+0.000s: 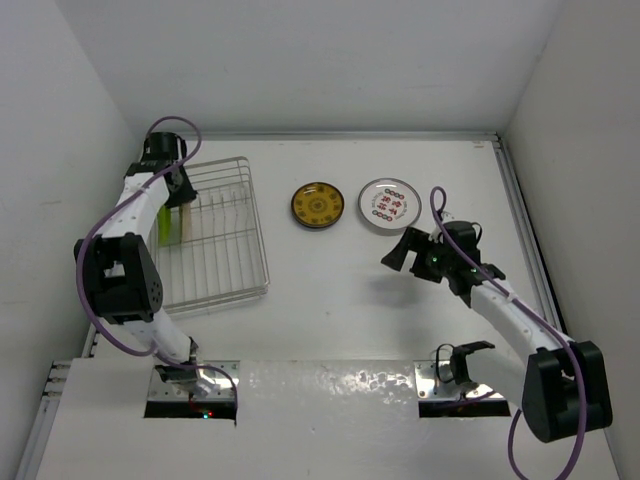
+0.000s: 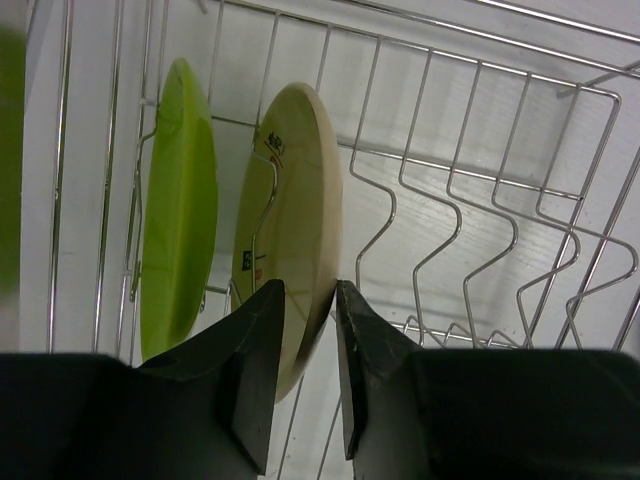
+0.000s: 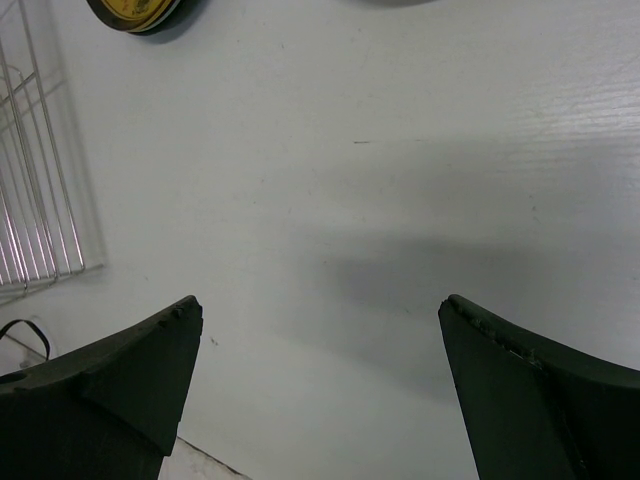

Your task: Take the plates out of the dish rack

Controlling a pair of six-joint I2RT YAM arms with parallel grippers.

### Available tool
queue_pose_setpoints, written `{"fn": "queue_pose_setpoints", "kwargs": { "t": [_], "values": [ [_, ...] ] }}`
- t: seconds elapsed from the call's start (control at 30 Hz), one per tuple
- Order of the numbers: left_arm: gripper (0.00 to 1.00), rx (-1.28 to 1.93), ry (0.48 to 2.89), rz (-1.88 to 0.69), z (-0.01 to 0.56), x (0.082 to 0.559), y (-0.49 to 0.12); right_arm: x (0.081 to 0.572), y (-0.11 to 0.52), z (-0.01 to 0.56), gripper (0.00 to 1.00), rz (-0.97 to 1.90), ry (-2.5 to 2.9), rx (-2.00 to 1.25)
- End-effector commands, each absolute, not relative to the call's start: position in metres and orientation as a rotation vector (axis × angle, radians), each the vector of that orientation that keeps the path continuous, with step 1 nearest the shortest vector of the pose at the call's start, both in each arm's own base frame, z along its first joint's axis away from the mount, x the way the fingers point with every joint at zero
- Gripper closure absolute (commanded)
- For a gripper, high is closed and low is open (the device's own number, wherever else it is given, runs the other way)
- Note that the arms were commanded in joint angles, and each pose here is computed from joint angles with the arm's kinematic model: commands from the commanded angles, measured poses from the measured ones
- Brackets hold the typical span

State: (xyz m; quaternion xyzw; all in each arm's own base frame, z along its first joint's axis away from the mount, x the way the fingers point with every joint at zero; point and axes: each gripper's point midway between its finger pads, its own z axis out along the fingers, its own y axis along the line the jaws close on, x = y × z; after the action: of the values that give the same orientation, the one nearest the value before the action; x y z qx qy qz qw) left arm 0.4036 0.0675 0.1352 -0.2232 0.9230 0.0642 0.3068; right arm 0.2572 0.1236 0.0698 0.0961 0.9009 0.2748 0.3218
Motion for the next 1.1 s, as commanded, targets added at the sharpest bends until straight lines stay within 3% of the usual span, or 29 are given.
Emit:
{"fn": "queue_pose_setpoints", "kwargs": {
  "t": [0.0,0.07,0.27,0.43,0.7,1.07],
  "values": [
    [0.76,-0.575,2.401,0.16,0.142,0.412,0.072,0.265,0.126,0.081,0.01,0.73,2.306,0.238],
    [0.79,-0.571,2.408,0.173,0.139,0.411,0.074,0.264,0.126,0.081,0.01,0.726,2.306,0.236],
    [1.0,-0.513,2.403,0.151,0.144,0.414,0.07,0.262,0.127,0.08,0.01,0.738,2.3,0.249],
    [1.0,-0.426,2.391,0.073,0.156,0.424,0.059,0.26,0.131,0.078,0.01,0.77,2.297,0.265],
    [1.0,-0.265,2.295,0.211,0.211,0.429,0.042,0.261,0.136,0.085,0.01,0.8,2.285,0.275],
    [1.0,0.044,2.041,0.342,0.297,0.397,-0.038,0.275,0.137,0.135,0.01,0.817,2.22,0.239]
  ]
}}
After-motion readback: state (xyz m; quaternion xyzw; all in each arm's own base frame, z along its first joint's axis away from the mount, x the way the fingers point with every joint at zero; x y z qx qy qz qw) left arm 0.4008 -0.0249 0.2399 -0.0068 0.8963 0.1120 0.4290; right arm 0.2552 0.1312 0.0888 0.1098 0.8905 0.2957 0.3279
